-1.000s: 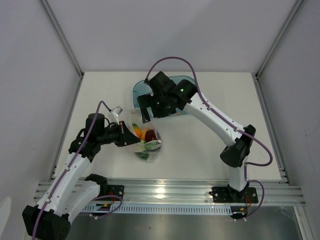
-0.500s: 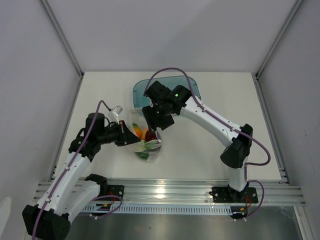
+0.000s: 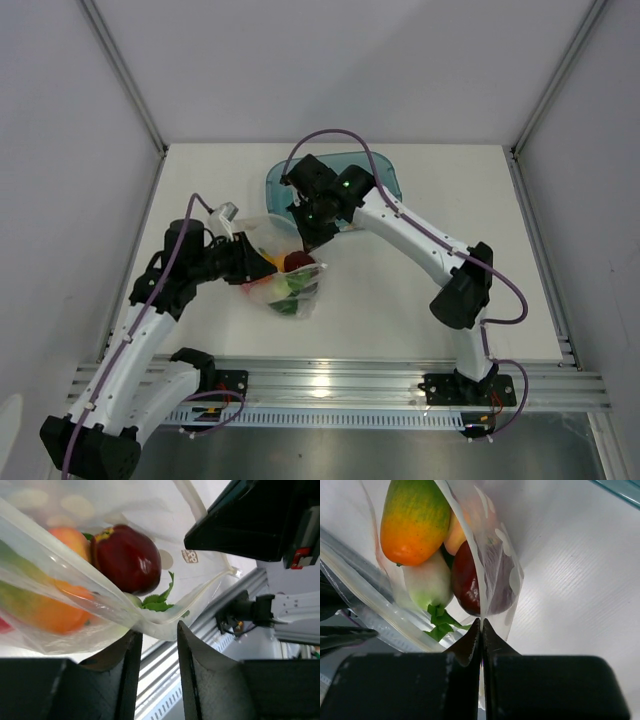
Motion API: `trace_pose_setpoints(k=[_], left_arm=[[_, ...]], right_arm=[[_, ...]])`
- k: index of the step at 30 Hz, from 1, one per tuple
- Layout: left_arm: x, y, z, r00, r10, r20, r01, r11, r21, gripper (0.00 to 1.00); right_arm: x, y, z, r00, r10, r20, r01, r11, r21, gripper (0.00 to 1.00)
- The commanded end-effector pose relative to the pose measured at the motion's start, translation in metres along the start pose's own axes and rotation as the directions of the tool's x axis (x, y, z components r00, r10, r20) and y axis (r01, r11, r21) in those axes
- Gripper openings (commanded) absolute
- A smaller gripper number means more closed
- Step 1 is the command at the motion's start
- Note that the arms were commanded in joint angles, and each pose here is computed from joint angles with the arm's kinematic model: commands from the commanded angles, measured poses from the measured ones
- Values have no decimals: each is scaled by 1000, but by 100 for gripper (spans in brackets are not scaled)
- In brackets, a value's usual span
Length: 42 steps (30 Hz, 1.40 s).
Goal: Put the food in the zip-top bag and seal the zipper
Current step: Adjust the zipper food storage bag at the center of the board.
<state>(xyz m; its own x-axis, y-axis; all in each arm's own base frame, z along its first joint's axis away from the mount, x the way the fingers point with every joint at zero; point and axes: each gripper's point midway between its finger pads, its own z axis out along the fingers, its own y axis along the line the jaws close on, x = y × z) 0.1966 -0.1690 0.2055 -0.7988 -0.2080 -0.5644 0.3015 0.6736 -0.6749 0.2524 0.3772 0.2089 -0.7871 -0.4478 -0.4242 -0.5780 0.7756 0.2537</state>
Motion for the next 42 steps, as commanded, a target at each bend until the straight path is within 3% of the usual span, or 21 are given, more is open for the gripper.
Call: trace_pose_setpoints(k=[1,4,7,17,20,21,24,27,33,40,41,42], left_arm=[[-40,4,-15,989,93,116,-76,987,-142,34],[-57,18,-23,984,79,162,-34,964,-264,44],[-68,25,-24,982,71,177,-12,950,-313,46],[-90,38,-5,993,26,118,19,932,-362,45],[-95,40,4,994,30,107,10,935,-355,35],[-97,40,5,994,33,103,6,935,-355,21],[-95,46,5,997,21,73,8,926,-378,1],[-96,43,-4,995,44,91,-6,924,-383,1],[-78,24,-34,969,45,241,34,949,-313,1],[-42,28,-14,981,-93,169,130,966,-223,0],[-42,26,-12,980,-109,167,144,966,-213,0],[-42,25,-12,980,-111,166,145,968,-206,1]], right_arm=[[-12,-1,-18,995,-78,59,78,997,4,0],[-9,0,-22,993,-103,62,103,995,-4,0],[-7,4,-24,987,-142,73,143,990,-5,0],[-21,8,-41,958,-241,154,237,971,41,0],[-21,6,-42,954,-258,154,254,966,48,0],[-20,5,-42,952,-264,151,259,964,52,0],[-19,1,-42,951,-269,150,261,963,68,0],[-21,-12,-42,951,-269,151,249,958,139,0],[-33,-21,-48,946,-256,200,215,955,202,0],[-25,-19,-35,959,-225,171,203,969,139,0],[-24,-20,-35,961,-221,167,200,971,135,2],[-24,-20,-35,962,-217,165,196,972,132,11]])
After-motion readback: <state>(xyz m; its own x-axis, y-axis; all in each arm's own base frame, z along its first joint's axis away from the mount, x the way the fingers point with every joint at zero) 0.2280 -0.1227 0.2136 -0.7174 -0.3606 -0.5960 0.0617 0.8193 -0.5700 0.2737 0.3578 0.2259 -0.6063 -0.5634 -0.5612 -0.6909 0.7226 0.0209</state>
